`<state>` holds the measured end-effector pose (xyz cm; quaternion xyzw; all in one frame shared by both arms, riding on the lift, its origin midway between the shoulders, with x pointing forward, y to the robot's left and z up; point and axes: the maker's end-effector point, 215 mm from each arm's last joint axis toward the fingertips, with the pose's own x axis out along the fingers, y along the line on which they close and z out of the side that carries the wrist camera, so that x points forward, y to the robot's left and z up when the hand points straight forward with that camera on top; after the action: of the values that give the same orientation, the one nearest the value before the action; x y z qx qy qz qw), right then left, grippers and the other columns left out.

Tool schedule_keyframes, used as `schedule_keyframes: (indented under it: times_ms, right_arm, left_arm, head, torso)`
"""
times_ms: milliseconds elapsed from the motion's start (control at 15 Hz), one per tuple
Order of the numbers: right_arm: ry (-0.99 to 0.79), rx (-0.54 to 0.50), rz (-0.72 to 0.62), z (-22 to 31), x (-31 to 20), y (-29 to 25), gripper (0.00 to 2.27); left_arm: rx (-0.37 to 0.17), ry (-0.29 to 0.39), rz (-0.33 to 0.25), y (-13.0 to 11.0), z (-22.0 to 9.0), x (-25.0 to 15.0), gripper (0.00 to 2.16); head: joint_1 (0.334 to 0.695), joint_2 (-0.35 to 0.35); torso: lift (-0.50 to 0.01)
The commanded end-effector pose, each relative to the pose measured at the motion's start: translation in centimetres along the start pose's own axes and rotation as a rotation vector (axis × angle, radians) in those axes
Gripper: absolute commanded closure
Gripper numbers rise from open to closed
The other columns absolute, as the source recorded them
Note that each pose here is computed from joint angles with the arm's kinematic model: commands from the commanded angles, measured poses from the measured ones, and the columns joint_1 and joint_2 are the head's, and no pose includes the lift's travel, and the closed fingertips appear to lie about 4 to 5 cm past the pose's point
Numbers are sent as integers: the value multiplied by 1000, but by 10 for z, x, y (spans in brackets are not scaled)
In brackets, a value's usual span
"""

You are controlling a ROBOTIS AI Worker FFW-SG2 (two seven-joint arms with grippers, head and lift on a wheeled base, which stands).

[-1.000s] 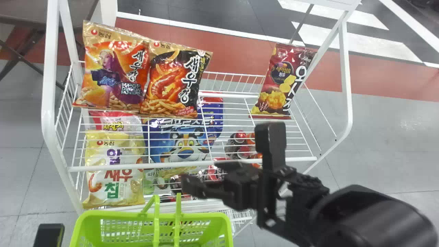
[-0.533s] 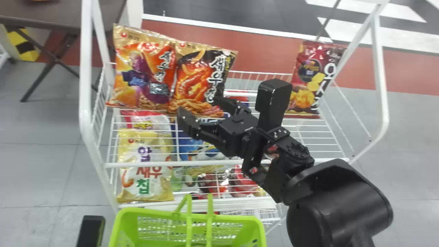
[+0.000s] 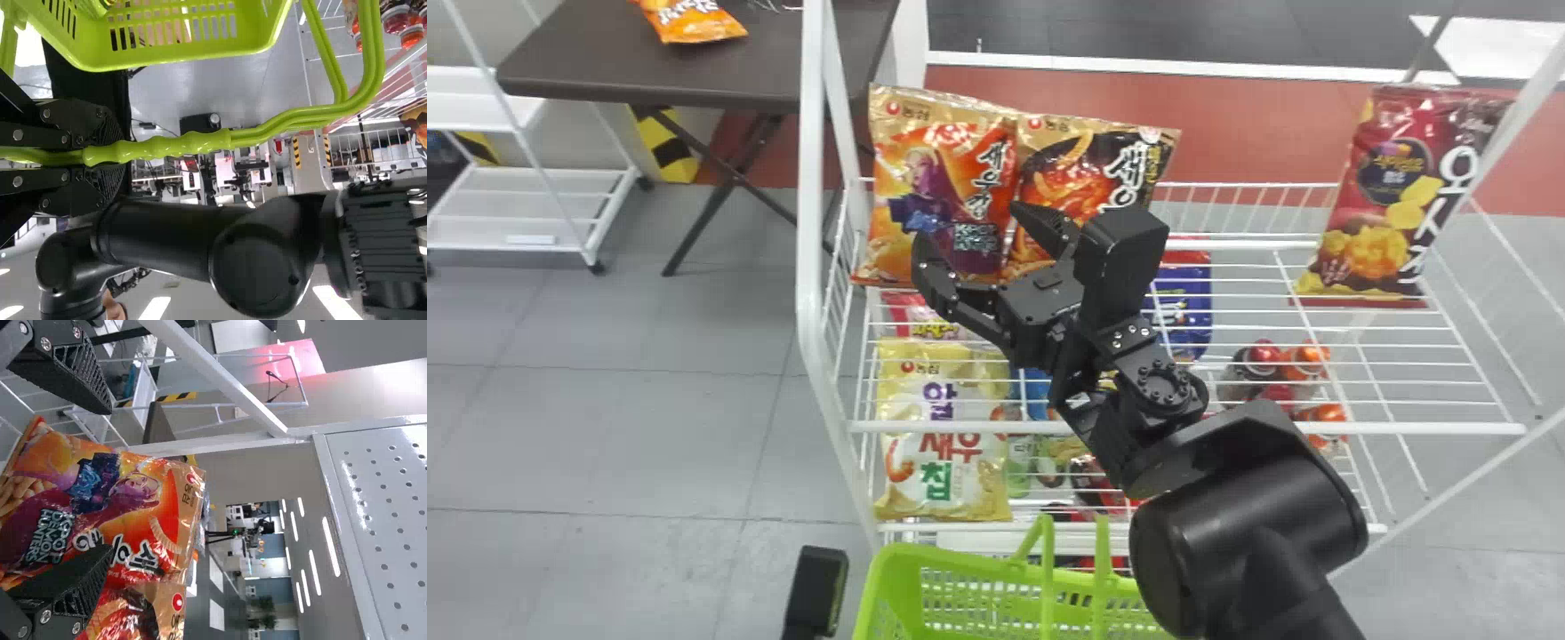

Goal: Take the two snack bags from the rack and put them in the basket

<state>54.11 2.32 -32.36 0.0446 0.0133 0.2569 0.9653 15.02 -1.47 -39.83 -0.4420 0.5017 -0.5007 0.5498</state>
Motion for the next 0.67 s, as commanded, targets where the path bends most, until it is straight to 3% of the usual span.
schedule_keyframes:
  times_ms: [0,333,600]
  right_arm:
    - [-19,-10,-9,-4,23,6,87]
    - [20,-63,-44,-19,55,-22,87]
    - [50,-36,-53,-27,68,-39,87]
  left_arm:
    - [-21,13,-2,2,-4,-1,1771]
    - [-15,10,-26,-5,-2,-1,1771]
    - [-9,12,-26,-6,0,0,1771]
  head:
    - [695,12]
    - [695,36]
    - [695,23]
  torso:
    - [-11]
    - [-11]
    - [-11]
